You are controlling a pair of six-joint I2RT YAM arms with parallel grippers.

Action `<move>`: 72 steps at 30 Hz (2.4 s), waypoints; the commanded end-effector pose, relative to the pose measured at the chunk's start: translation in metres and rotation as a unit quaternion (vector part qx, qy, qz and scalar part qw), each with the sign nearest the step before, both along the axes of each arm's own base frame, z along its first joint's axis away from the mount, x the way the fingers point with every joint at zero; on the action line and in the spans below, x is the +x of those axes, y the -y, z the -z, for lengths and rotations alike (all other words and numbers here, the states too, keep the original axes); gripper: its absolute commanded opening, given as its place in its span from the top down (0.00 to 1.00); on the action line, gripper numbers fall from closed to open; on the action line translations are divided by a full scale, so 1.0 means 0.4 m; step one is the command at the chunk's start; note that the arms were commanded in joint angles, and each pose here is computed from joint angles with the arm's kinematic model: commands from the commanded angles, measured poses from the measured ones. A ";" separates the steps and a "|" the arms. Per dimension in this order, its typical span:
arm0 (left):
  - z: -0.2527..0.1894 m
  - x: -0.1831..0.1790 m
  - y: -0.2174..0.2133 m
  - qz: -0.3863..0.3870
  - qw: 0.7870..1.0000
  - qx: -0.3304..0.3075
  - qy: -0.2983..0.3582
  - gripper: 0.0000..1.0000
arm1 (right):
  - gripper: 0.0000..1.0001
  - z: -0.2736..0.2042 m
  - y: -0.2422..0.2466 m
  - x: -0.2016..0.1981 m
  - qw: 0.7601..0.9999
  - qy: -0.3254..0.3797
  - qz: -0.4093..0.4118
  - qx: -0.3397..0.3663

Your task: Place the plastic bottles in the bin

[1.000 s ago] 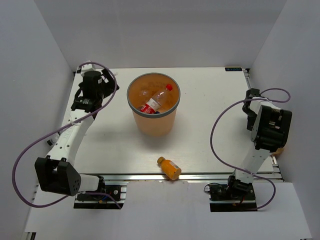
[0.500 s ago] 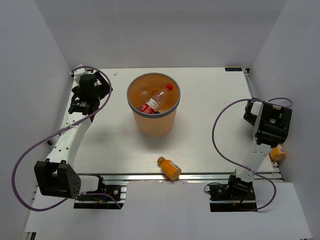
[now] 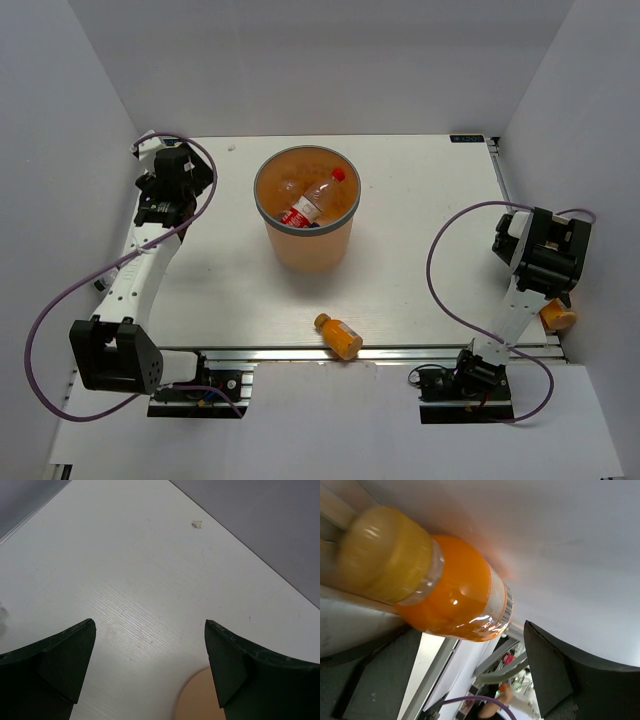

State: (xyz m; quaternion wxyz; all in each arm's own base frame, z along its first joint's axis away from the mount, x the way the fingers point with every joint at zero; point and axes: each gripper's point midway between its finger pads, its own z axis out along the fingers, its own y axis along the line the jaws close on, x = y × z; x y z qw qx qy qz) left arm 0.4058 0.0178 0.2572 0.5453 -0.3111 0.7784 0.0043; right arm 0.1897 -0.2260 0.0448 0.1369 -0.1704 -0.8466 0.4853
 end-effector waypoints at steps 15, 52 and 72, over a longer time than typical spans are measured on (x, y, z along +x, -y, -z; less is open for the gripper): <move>-0.093 -0.032 -0.054 -0.058 0.997 0.002 0.058 0.02 | 0.83 0.058 0.008 0.012 0.987 0.126 0.094 0.036; -0.101 -0.006 -0.125 -0.132 0.988 0.020 0.076 0.02 | 0.11 0.132 0.104 0.052 0.982 0.177 0.061 -0.008; -0.119 -0.020 -0.154 -0.153 0.983 0.023 0.094 0.02 | 0.83 0.032 0.092 0.137 0.943 0.332 0.039 0.006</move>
